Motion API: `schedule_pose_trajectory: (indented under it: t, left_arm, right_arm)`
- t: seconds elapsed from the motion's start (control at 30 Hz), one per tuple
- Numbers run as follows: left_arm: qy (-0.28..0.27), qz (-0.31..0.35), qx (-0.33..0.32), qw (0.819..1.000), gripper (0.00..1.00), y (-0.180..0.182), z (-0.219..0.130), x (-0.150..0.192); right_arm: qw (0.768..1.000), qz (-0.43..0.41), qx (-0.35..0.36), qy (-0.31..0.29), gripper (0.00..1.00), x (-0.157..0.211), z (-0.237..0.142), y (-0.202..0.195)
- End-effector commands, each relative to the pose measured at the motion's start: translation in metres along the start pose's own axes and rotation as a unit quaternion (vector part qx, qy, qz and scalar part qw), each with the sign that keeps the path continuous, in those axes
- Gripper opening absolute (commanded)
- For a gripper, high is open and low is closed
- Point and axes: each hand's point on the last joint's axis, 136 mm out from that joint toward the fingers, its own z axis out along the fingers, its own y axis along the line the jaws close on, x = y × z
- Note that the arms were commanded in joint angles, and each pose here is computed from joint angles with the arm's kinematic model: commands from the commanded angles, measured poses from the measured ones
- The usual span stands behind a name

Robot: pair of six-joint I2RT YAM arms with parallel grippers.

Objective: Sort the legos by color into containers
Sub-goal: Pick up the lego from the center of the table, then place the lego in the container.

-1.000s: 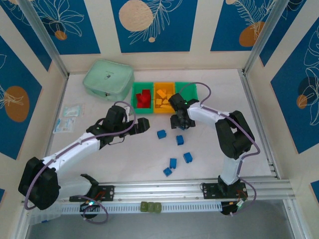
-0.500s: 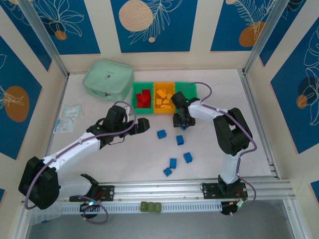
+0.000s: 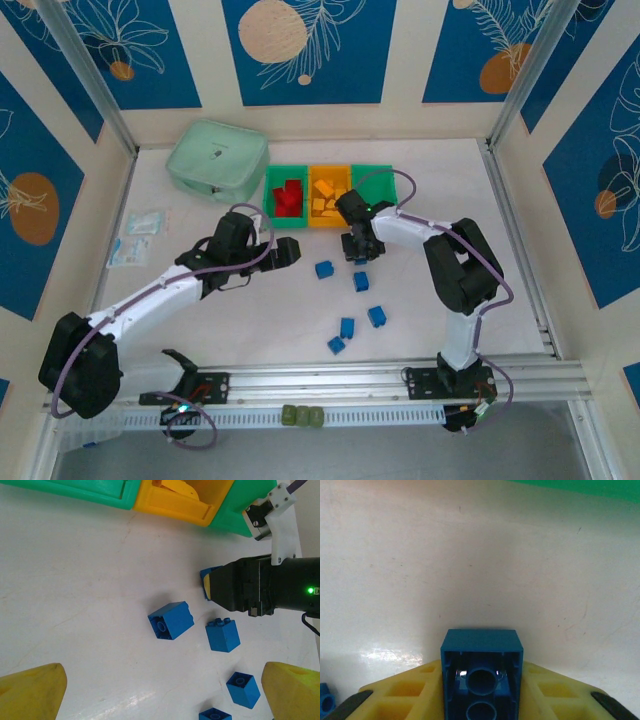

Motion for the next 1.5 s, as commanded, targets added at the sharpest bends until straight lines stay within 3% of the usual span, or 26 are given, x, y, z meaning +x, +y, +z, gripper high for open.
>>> schedule_pose_trajectory:
  t: [0.0,0.23,0.47,0.73,0.9,0.97,1.2,1.47]
  left_arm:
    - [-0.010,0.009,0.014,1.000,0.99,-0.014,-0.004,-0.009]
    - [-0.012,0.014,0.023,1.000,0.99,-0.019,-0.007,-0.011]
    - [-0.009,0.025,0.038,0.999,0.99,-0.032,0.001,-0.015]
    - [-0.024,0.043,0.050,0.998,0.99,-0.052,0.007,-0.033]
    - [-0.029,0.052,0.050,0.997,0.99,-0.058,0.010,-0.042]
    - [-0.032,0.054,0.049,0.997,0.99,-0.059,0.010,-0.044]
    - [-0.036,0.065,0.037,0.997,0.99,-0.056,0.010,-0.048]
    - [-0.042,0.070,0.027,0.996,0.99,-0.046,0.009,-0.043]
  right_arm:
    - [1.000,0.002,-0.008,0.001,0.34,0.002,-0.009,0.002]
    - [0.998,0.009,-0.033,-0.047,0.30,-0.012,-0.052,0.003]
    - [0.993,0.047,-0.026,-0.108,0.30,-0.059,-0.090,-0.027]
    - [0.988,0.079,0.012,-0.135,0.30,-0.130,-0.075,-0.062]
    - [0.988,0.092,0.013,-0.126,0.41,-0.161,-0.056,-0.075]
    - [0.987,0.101,0.004,-0.124,0.48,-0.166,-0.053,-0.079]
    - [0.985,0.088,-0.031,-0.143,0.53,-0.159,-0.079,-0.065]
    - [0.986,0.064,-0.078,-0.132,0.55,-0.110,-0.104,-0.031]
